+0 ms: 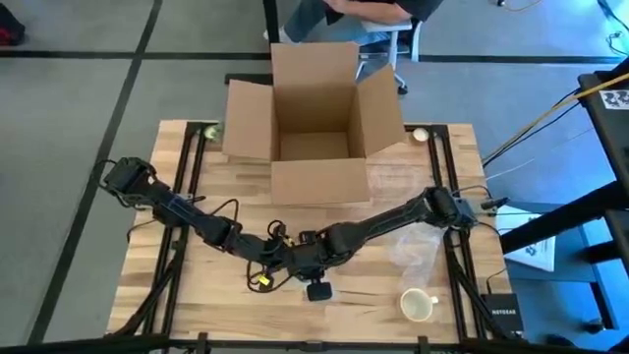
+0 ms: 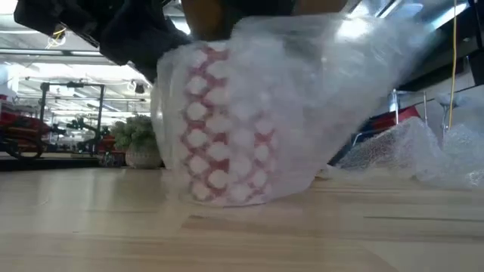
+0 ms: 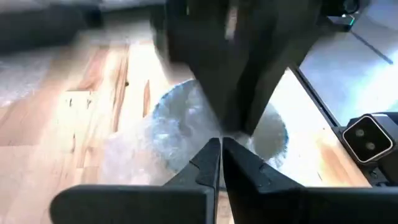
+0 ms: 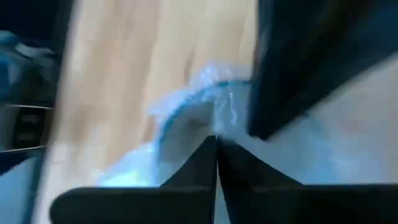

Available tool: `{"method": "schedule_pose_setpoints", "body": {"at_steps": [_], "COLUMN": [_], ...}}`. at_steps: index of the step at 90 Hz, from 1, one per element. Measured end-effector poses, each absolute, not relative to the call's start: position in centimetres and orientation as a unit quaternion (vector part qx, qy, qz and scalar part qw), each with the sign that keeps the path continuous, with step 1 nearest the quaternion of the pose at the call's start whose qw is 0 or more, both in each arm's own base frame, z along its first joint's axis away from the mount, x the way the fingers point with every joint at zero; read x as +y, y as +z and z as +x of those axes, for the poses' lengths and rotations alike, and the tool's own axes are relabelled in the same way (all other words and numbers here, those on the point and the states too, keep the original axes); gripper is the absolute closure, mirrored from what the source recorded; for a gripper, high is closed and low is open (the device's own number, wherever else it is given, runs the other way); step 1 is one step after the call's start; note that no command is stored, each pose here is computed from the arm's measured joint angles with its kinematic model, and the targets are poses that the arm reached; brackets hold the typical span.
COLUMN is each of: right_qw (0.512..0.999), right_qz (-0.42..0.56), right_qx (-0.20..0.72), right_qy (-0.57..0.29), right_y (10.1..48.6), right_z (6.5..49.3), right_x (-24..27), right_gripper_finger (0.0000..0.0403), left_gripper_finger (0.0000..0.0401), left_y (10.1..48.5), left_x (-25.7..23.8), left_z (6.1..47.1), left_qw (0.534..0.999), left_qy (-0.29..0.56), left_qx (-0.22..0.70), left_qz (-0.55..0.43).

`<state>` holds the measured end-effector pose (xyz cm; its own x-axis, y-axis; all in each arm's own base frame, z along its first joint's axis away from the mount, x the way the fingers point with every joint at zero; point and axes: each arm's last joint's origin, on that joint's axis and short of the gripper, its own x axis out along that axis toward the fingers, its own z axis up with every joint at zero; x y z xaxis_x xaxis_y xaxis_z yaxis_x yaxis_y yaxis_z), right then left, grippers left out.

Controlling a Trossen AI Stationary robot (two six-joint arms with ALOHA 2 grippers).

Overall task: Wrap mug
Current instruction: Wrap the red mug with the bubble wrap

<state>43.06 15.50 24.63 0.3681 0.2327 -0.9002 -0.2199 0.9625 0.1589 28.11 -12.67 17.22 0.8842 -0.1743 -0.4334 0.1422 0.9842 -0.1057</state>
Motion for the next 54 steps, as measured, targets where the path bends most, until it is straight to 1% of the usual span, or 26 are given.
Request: {"method": "schedule_pose_setpoints", "body": {"at_steps": [7, 15, 26, 30, 43, 54], "right_qw": [0.827, 0.816, 0.806, 0.800, 0.805, 0.818], "right_qz": [0.004, -0.004, -0.005, -0.008, -0.036, -0.018], "right_qx": [0.545, 0.561, 0.571, 0.580, 0.583, 0.565], "right_qy": [0.139, 0.143, 0.157, 0.154, 0.100, 0.102], "right_y": [26.6, 26.4, 24.8, 23.7, 20.5, 19.2], "right_z": [42.6, 42.4, 42.3, 42.4, 43.1, 43.7], "right_x": [15.5, 16.0, 16.7, 16.8, 15.8, 15.0], "right_gripper_finger": [0.0403, 0.0403, 0.0403, 0.0403, 0.0403, 0.0403], "left_gripper_finger": [0.0401, 0.0401, 0.0401, 0.0401, 0.0401, 0.0401], "left_y": [17.2, 17.2, 17.2, 17.2, 17.2, 17.2], "left_x": [-12.7, -12.7, -12.7, -12.7, -12.7, -12.7], "left_z": [28.1, 28.1, 28.1, 28.1, 28.1, 28.1], "left_qw": [0.970, 0.970, 0.970, 0.970, 0.970, 0.970], "left_qy": [-0.082, -0.082, -0.082, -0.083, -0.084, -0.084], "left_qx": [0.226, 0.226, 0.226, 0.226, 0.224, 0.224], "left_qz": [-0.036, -0.036, -0.036, -0.036, -0.037, -0.037]}}
